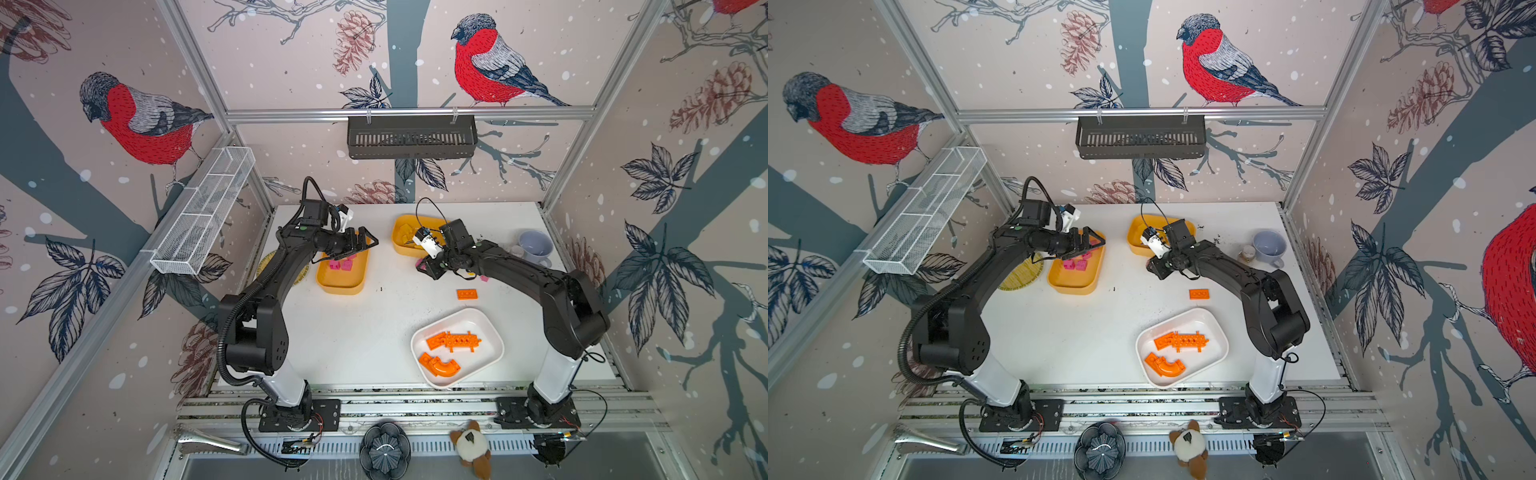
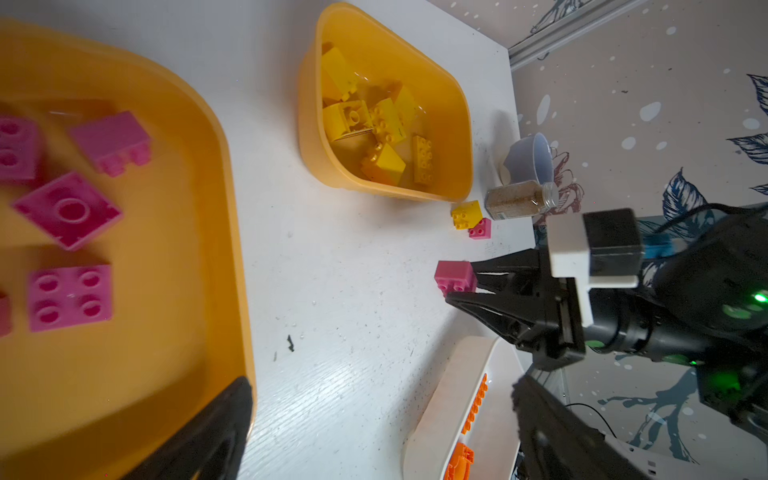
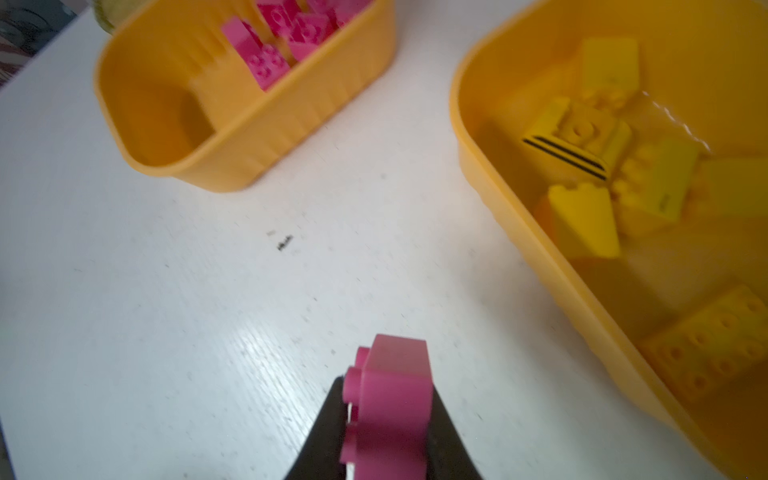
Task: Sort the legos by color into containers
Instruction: 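Lift the pink brick with the right gripper, then carry the pink brick with the right gripper and release it into the smaller tub, then move the right gripper back over the loose bricks beside the larger tub, then grasp the yellow brick beside the pink brick with the right gripper, then carry the yellow brick with the right gripper and release it into the larger tub, then lower the right gripper onto the last pink brick and close on it, then carry the pink brick with the right gripper and release it into the smaller tub, then move the right gripper down over the loose orange brick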
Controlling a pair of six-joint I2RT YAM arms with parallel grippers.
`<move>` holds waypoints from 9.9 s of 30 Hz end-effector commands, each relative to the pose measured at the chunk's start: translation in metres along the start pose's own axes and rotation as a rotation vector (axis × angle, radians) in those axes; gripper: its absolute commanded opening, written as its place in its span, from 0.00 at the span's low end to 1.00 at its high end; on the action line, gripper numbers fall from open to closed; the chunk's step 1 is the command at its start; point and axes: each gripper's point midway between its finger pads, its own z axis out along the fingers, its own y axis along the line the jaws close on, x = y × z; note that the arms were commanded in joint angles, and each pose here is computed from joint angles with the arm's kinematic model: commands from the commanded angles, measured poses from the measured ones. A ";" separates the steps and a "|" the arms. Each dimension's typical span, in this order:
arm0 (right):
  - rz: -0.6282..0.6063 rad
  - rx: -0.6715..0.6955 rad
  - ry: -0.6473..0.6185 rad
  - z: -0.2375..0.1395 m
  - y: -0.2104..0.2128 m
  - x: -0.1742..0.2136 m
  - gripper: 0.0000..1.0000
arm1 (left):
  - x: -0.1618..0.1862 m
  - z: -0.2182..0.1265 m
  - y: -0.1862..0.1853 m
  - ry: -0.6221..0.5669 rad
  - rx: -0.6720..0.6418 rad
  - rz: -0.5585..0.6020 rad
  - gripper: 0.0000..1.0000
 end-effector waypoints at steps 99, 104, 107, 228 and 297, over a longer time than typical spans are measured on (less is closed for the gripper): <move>1.567 0.793 0.077 -0.043 -0.195 0.145 0.52 | 0.011 0.002 0.022 0.006 0.025 -0.090 0.97; 1.540 0.802 0.092 -0.042 -0.200 0.143 0.44 | 0.013 0.003 0.023 0.009 0.022 -0.093 0.97; 1.506 0.808 0.097 -0.048 -0.200 0.136 0.37 | 0.012 0.002 0.023 0.007 0.022 -0.090 0.97; 0.721 -0.310 -0.032 0.132 0.095 -0.134 0.26 | -0.010 -0.083 0.097 -0.194 -0.296 -0.184 0.97; -0.280 0.188 0.559 -0.065 -0.107 0.178 0.75 | 0.019 0.013 0.007 0.042 0.005 -0.056 0.97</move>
